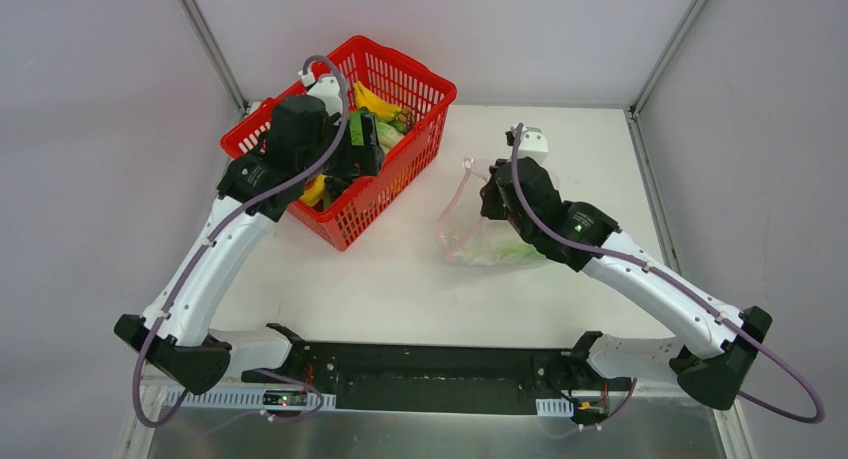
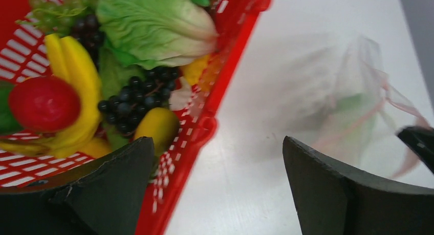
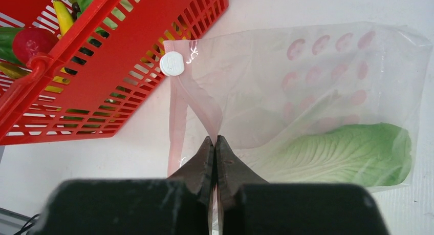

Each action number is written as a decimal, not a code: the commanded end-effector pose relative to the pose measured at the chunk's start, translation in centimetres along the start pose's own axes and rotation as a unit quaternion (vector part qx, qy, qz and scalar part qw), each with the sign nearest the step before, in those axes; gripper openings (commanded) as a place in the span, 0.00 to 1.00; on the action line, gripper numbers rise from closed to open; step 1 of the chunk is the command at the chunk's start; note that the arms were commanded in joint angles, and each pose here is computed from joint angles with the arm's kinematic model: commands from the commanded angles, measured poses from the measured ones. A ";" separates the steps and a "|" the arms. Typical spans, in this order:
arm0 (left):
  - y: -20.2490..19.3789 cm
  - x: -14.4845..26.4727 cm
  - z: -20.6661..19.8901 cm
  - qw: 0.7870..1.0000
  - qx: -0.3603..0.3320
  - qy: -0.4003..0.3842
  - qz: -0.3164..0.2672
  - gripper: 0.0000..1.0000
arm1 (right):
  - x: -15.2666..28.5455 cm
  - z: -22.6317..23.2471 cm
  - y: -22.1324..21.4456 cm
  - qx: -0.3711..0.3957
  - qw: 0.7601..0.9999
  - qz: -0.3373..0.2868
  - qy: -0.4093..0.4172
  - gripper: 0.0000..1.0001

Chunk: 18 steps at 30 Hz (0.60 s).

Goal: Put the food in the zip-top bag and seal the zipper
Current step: Move the bin to the center of the board.

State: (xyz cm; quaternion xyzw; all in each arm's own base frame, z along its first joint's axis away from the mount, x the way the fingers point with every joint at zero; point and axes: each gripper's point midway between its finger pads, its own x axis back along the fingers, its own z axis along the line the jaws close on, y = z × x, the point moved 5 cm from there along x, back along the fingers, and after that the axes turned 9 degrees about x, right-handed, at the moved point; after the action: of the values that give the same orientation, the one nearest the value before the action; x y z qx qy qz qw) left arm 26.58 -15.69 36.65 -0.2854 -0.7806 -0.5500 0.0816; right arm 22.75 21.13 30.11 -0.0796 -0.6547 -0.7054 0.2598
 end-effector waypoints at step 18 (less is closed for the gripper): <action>-11.9 -3.2 3.8 0.967 0.039 -0.101 0.230 0.95 | 1.3 -0.3 -1.3 -0.035 0.999 -0.003 0.032 0.00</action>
State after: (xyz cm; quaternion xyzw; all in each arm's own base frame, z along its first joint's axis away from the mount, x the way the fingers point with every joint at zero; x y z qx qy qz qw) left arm 27.06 -14.21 24.00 -0.4188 -0.7283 -0.5043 0.1998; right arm 21.32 20.71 28.25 -0.0837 -0.6368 -0.7101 0.2885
